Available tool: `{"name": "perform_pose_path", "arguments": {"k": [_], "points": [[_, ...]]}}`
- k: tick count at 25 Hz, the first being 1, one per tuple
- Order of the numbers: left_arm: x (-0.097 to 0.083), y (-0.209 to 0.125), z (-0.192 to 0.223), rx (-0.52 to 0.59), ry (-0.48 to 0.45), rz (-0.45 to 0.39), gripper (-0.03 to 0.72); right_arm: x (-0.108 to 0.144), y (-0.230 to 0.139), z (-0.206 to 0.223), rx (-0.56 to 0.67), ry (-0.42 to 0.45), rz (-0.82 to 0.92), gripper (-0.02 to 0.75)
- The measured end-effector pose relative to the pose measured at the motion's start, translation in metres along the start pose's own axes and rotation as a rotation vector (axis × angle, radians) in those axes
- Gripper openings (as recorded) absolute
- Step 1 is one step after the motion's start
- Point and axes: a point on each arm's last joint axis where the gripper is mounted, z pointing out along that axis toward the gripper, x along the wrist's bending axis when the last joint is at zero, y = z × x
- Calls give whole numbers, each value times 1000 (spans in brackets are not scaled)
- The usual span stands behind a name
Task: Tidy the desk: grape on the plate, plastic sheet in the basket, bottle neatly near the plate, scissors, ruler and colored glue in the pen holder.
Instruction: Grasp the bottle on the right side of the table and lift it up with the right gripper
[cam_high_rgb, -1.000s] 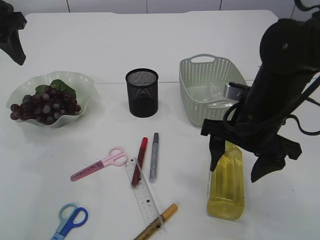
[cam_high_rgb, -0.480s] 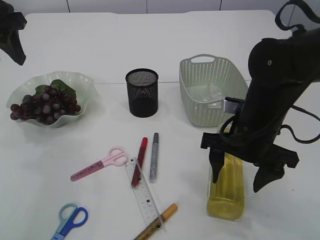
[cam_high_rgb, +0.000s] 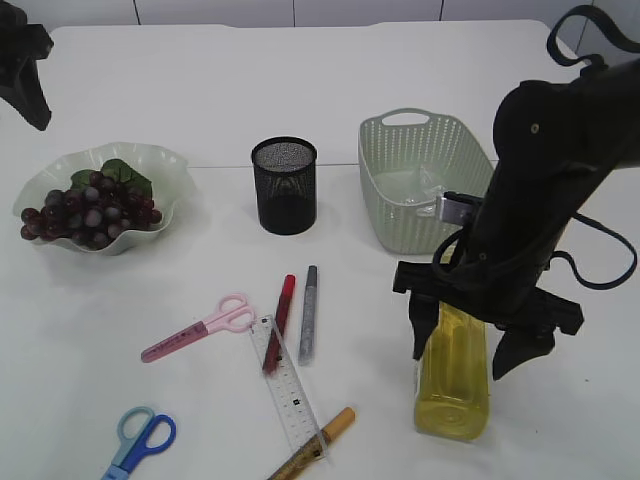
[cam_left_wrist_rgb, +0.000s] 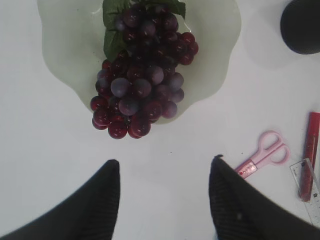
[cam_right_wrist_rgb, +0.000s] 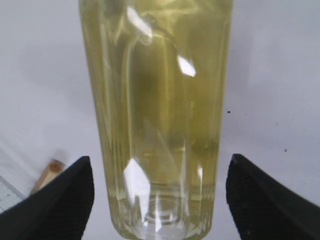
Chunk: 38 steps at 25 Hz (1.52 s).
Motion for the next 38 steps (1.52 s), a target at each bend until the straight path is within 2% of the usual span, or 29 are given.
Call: {"name": "perform_pose_path", "arguments": {"k": [5,20,31,34,38], "points": [[0,0,0,0,0,0,416,3,0,2,-11,8,-19,596],[0,0,0,0,0,2,416,1,3,32,84,-49,-11,595],[0,0,0,0,0,8,416,-1,4,33,88,-74,-32,593],[0,0,0,0,0,8,416,-3,4,33,101,-99,-46,562],[0,0,0,0,0,8,416,-4,3,32,112,-119,-57,469]]}}
